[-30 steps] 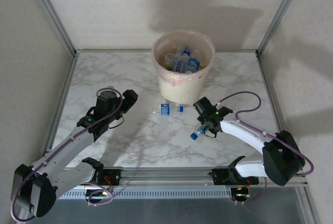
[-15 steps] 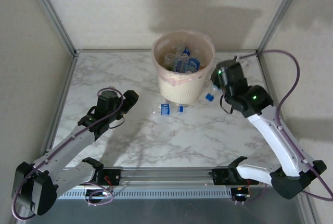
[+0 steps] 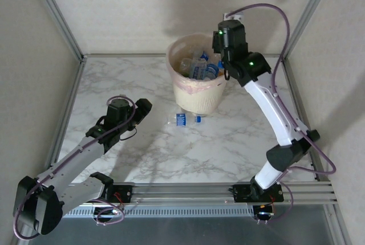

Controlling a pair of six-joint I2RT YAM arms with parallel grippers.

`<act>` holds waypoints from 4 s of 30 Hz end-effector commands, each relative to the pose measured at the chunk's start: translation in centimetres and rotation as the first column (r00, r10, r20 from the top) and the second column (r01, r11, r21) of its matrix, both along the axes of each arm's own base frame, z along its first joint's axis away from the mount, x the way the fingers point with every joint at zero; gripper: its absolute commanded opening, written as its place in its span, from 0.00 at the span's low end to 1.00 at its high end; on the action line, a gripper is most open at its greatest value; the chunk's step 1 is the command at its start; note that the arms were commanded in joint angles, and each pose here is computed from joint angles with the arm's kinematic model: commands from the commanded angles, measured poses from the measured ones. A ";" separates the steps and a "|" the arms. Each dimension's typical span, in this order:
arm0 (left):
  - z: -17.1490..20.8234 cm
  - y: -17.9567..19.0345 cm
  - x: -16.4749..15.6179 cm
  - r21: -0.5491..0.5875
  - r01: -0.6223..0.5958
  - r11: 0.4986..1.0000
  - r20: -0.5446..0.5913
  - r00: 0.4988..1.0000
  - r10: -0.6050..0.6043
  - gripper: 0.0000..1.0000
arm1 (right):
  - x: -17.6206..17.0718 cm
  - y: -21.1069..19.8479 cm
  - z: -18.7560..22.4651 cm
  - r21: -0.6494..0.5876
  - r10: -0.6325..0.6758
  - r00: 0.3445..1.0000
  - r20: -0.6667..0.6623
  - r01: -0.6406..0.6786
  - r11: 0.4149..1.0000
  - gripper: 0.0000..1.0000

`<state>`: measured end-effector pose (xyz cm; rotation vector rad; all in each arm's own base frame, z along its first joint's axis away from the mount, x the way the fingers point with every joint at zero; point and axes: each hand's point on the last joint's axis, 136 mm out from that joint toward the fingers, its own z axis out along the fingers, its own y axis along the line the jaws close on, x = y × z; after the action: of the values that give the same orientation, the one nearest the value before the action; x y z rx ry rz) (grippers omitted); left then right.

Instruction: Put the plastic bottles in the bin

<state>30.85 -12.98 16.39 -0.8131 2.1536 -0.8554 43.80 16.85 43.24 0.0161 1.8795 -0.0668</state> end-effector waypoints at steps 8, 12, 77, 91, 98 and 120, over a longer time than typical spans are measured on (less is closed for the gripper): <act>-0.5 -0.1 0.7 -0.012 -0.002 1.000 -0.004 1.000 0.002 0.88 | 1.2 1.3 -1.7 -0.053 0.090 0.995 -0.044 -0.092 0.994 0.71; -0.5 -0.2 0.7 -0.018 0.001 1.000 -0.006 1.000 -0.001 0.88 | 0.9 1.0 -1.5 -0.049 0.078 0.996 -0.042 -0.080 0.996 0.81; -4.6 -8.4 -0.2 -0.294 -0.223 0.929 -0.286 0.948 0.137 0.92 | -10.0 0.0 -4.7 0.331 0.142 0.973 -0.182 -0.075 0.941 0.52; -8.1 -12.3 2.1 -0.313 -0.231 0.921 -0.400 0.912 0.092 0.83 | -15.6 -3.4 -9.1 0.379 0.112 0.966 -0.235 -0.016 0.925 0.52; -9.3 -12.8 2.4 -0.291 -0.234 0.927 -0.427 0.899 0.093 0.83 | -16.0 -3.8 -9.7 0.379 0.105 0.965 -0.240 -0.007 0.925 0.52; -12.5 -12.2 1.5 -0.147 -0.152 0.977 -0.463 0.884 0.068 0.64 | -16.8 -4.0 -10.4 0.407 0.119 0.963 -0.242 -0.010 0.913 0.54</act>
<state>33.09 -25.60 3.70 -1.3845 2.3771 -0.9338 27.31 12.83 32.70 0.2286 2.1386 0.3674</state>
